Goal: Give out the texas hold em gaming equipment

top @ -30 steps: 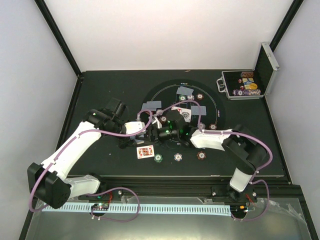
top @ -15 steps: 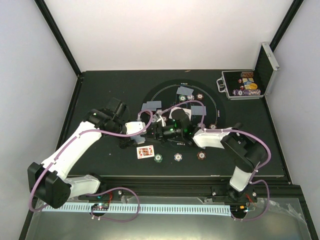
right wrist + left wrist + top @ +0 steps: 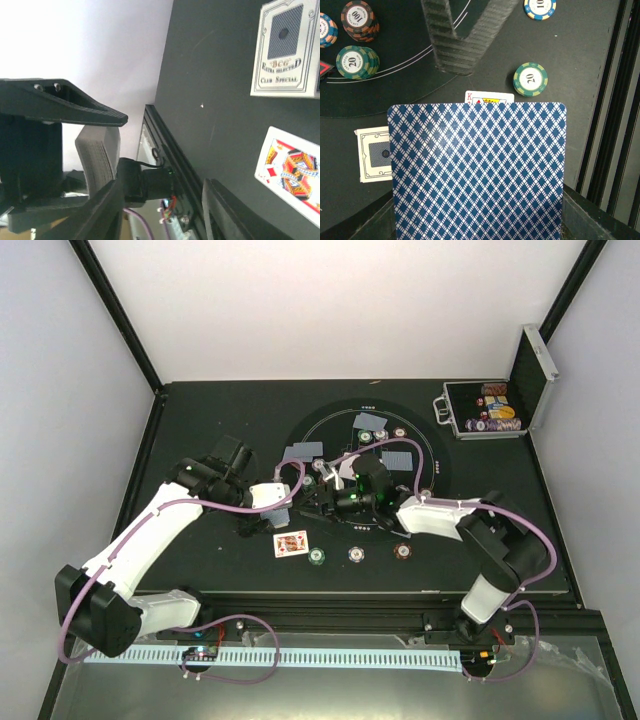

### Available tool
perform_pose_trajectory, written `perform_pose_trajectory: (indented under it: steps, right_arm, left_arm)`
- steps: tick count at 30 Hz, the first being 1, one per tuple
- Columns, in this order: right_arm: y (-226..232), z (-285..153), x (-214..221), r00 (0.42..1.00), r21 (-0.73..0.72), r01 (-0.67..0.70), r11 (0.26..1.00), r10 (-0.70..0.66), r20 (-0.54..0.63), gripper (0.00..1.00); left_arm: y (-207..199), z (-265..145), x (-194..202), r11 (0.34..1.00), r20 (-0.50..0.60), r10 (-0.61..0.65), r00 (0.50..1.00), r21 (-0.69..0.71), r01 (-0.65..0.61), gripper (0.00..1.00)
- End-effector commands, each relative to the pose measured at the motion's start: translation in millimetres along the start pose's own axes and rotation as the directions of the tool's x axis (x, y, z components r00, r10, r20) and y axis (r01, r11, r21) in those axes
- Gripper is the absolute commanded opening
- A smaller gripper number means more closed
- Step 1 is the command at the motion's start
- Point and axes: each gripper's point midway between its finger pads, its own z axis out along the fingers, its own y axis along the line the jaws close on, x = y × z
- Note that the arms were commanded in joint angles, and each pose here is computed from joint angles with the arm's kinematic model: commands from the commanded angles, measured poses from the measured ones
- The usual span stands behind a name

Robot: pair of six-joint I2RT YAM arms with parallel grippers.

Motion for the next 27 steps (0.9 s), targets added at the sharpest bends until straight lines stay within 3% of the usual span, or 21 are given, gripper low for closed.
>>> perform_pose_trajectory:
  steps: [1, 4, 14, 27]
  right_arm:
    - [24.5, -6.2, -0.9, 0.999, -0.035, 0.049, 0.998, -0.048, 0.018, 0.52]
    - [29.9, -10.1, -2.7, 0.997, -0.024, 0.064, 0.998, -0.063, 0.032, 0.61]
    - [44.5, 0.8, 11.4, 0.993, -0.024, 0.114, 0.993, -0.114, -0.012, 0.67]
    - [49.1, 50.3, 18.8, 0.990, -0.082, 0.093, 0.992, -0.102, -0.101, 0.67]
  left_arm:
    - [3.4, -9.8, -10.4, 1.000, 0.034, 0.005, 0.999, -0.017, -0.004, 0.02]
    - [3.4, -9.4, -10.4, 1.000, 0.033, 0.001, 0.999, -0.014, -0.001, 0.02]
    - [4.1, -8.6, -10.6, 1.000, 0.034, 0.002, 0.999, -0.016, -0.001, 0.02]
    - [4.0, -10.2, -11.6, 1.000, 0.035, 0.003, 0.999, -0.016, -0.002, 0.02]
